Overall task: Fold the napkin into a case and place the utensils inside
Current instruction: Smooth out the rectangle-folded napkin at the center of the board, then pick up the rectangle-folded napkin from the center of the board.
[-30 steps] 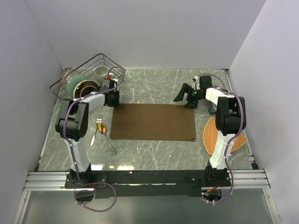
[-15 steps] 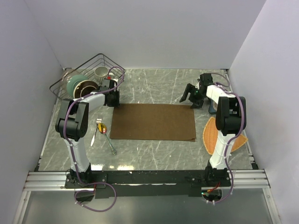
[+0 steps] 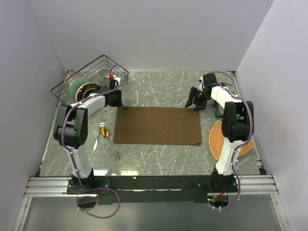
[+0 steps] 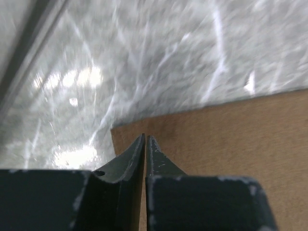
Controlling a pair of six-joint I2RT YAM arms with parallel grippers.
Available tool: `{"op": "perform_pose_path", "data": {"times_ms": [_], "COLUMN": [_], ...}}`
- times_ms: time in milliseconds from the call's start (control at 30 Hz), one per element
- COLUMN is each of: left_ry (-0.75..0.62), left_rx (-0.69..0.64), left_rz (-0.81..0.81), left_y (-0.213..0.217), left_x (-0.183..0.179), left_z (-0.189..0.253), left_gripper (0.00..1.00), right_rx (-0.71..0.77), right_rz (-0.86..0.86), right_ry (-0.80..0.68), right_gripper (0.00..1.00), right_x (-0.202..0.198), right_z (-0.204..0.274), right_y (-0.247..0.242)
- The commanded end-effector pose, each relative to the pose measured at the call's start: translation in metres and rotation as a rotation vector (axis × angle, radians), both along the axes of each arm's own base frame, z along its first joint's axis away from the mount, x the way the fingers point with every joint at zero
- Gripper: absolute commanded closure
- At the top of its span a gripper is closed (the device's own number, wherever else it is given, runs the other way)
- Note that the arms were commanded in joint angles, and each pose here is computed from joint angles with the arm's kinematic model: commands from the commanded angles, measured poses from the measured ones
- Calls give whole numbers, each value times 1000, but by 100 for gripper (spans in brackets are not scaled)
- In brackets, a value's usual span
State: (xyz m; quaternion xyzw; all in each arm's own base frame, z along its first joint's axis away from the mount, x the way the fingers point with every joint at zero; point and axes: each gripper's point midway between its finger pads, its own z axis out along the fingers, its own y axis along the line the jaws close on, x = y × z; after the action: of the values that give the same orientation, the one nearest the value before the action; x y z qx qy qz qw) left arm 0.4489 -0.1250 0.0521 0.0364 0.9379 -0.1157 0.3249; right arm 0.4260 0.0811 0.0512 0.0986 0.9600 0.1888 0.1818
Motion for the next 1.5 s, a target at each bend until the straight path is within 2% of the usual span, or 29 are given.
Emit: {"op": "perform_pose_path", "data": {"times_ms": [0,200,567,733,900,1033,1133,1233,1267,1333,1367,1467], "left_ry": [-142,-67,33,32,-15,-9,-29,-76,-88,-118,-123,-148], "left_rx": [25,62,167,200,196,222,195,157,138,123,102,94], "left_rz": [-39,-9,32,45,25,23,6,-18,-32,-52,-71,-86], "left_y": [-10,-4,15,21,20,24,19,10,7,3,-1,-4], "left_x": [22,19,12,13,14,14,15,17,17,13,11,4], "left_z": [48,20,-22,-26,-11,-11,-3,15,21,36,41,54], "left_gripper": [91,99,99,99,98,99,98,96,95,91,90,87], "right_rx": [4,-40,-135,-204,-237,-264,-252,-204,-173,-156,-138,-136], "right_rz": [103,122,134,133,146,153,159,177,187,190,184,145], "right_ry": [-131,-104,-4,40,66,48,11,-42,-71,-90,-117,-140], "right_gripper": [40,50,53,56,58,58,58,53,47,39,29,18], "right_x": [5,3,-9,-9,-7,-6,-2,1,1,-2,-4,-20], "right_z": [50,37,0,-13,-18,-19,-8,13,27,44,59,78], "right_y": [23,22,10,2,0,-5,-3,6,11,14,16,12]}}
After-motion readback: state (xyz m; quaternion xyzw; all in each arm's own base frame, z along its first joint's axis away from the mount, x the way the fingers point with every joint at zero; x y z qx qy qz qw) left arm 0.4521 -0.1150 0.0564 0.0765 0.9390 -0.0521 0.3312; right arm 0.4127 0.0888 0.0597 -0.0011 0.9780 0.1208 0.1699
